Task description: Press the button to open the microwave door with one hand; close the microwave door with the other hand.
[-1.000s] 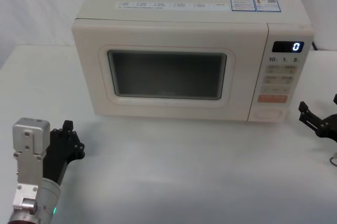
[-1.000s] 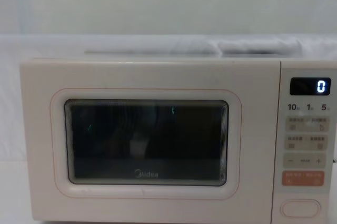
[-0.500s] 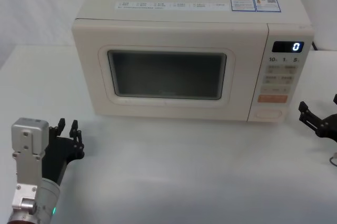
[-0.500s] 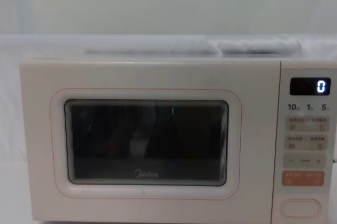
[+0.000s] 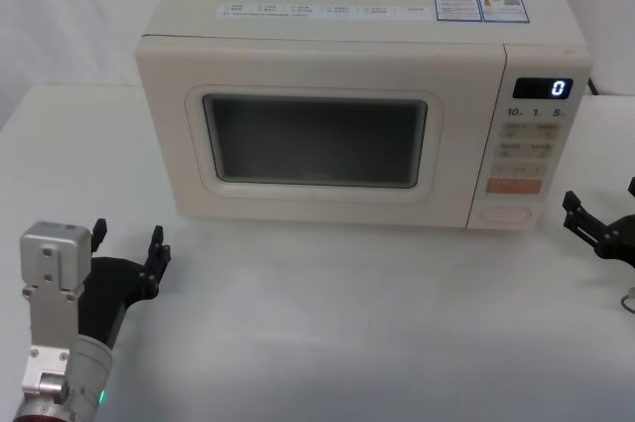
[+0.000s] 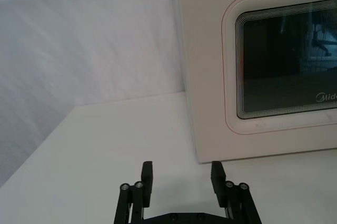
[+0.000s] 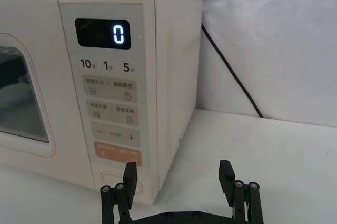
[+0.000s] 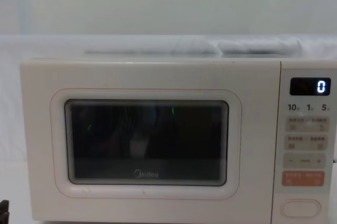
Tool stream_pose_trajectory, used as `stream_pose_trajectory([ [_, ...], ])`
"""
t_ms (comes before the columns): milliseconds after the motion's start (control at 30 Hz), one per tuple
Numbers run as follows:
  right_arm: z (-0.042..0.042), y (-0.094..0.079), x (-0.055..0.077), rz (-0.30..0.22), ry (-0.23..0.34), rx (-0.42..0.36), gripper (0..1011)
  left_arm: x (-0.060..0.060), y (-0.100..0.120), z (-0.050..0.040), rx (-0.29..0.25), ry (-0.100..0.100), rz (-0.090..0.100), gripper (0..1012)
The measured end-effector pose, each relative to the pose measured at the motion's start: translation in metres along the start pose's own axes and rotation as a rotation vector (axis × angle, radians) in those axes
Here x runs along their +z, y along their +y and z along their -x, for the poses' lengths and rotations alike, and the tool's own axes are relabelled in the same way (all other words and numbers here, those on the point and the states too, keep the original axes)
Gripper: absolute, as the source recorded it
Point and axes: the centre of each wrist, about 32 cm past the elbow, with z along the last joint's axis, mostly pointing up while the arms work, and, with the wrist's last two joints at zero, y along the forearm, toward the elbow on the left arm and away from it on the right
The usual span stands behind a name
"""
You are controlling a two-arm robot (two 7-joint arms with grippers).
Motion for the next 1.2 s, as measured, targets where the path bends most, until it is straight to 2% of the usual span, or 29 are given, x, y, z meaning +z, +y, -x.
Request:
stream_pose_trajectory([
  [200, 0.0, 0.0, 0.0, 0.0, 0.0, 0.0, 1002, 0.0001, 0.0, 0.0, 0.0, 0.001, 0.001, 897],
  [233, 0.0, 0.0, 0.0, 0.0, 0.0, 0.0, 1002, 0.0001, 0.0, 0.0, 0.0, 0.001, 0.001, 897],
  [367, 0.0, 0.0, 0.0, 0.0, 0.0, 0.0, 1002, 0.0001, 0.0, 0.0, 0.0, 0.001, 0.001, 1001],
  [1200, 0.0, 0.0, 0.0, 0.0, 0.0, 0.0, 1002, 0.0001, 0.0, 0.0, 0.0, 0.001, 0.001, 1001],
])
